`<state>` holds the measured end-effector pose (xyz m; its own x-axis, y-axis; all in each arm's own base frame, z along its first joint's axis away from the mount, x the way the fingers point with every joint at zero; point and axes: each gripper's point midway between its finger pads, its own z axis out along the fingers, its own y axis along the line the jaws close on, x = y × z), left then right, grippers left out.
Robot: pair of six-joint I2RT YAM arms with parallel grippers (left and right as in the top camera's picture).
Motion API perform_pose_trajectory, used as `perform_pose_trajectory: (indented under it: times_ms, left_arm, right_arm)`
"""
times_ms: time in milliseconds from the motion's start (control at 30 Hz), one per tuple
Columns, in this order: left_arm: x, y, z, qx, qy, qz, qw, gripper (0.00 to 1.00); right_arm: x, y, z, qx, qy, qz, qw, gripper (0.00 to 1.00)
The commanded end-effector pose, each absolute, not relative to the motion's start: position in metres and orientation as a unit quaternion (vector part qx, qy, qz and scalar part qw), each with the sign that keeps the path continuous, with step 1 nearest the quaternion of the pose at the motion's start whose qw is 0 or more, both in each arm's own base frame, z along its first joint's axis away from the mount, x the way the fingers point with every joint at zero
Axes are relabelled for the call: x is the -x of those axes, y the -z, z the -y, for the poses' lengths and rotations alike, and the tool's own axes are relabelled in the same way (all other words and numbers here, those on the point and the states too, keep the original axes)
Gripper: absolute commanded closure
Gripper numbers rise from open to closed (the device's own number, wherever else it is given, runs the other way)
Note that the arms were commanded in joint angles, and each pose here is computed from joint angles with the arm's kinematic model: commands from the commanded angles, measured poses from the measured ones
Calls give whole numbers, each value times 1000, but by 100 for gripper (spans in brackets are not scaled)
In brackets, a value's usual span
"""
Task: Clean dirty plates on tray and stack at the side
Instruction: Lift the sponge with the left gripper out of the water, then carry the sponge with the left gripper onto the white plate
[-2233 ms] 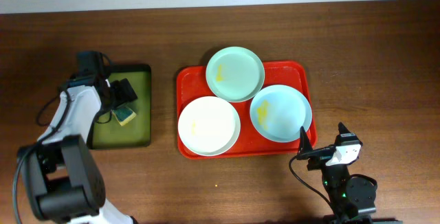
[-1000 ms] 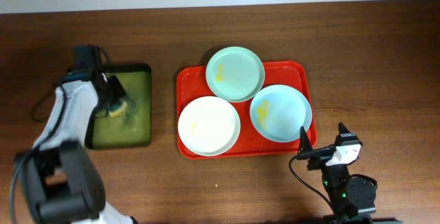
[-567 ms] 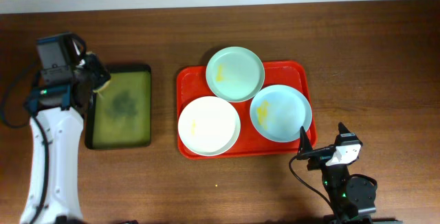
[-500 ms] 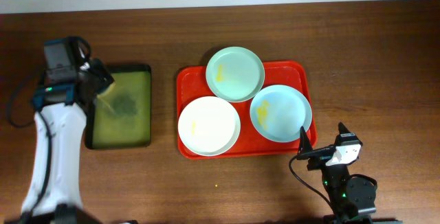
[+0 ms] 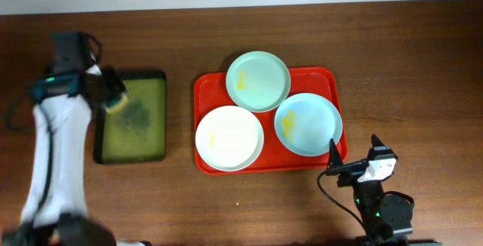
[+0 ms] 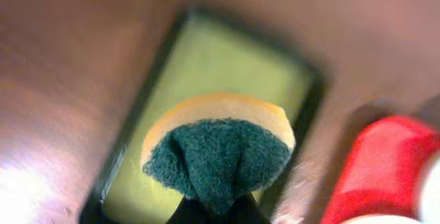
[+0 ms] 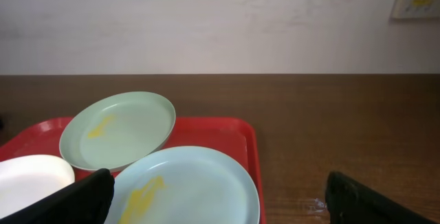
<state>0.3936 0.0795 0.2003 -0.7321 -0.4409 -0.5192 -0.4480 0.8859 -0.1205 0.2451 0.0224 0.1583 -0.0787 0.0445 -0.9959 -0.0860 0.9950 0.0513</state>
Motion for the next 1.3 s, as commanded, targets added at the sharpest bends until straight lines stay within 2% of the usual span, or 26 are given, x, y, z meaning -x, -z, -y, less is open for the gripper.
perform_pose_trajectory:
  times_ms: [0,100,233,333,400,467,567,700,800,933,1100,1267]
  left_arm:
    - [-384,-266,-74,226,3,-906,359,100]
    - [-381,-235,-65,217,4,-920,325,100]
    - [-378,-127,-55,208,-3,-951,229,100]
    - [-364,-75,-53,204,-10,-967,152,100]
    - [-361,-76,-52,200,-11,-970,140,100]
    - [-365,-97,-53,187,-12,-970,154,100]
    - [-372,-164,-48,183,5,-961,205,100]
    - [-371,-256,-11,145,112,-936,300,100]
    - [-354,-287,23,103,167,-925,326,100]
    - [-321,-261,84,37,211,-947,240,100]
    - [-291,-175,149,-4,206,-970,129,100]
    - [-284,-97,192,-5,191,-976,106,100]
  right_arm:
    - [-245,-155,-20,10,-43,-735,677,1]
    - [-245,-155,-20,10,-43,-735,677,1]
    - [-245,-155,-20,10,-44,-735,677,1]
    - [-245,-155,-20,10,-43,-735,677,1]
    - [-245,-155,-20,10,-44,-735,677,1]
    - [-245,-155,-20,10,-43,-735,677,1]
    - [-245,-155,-20,10,-43,-735,677,1]
    - [-245,-155,-20,10,-44,-735,677,1]
    - [-245,-155,-20,10,-43,-735,677,1]
    - [-245,-155,-20,10,-44,-735,677,1]
    - [-245,-155,-20,10,-44,-735,677,1]
    - [-245,-155,-20,10,-43,-735,677,1]
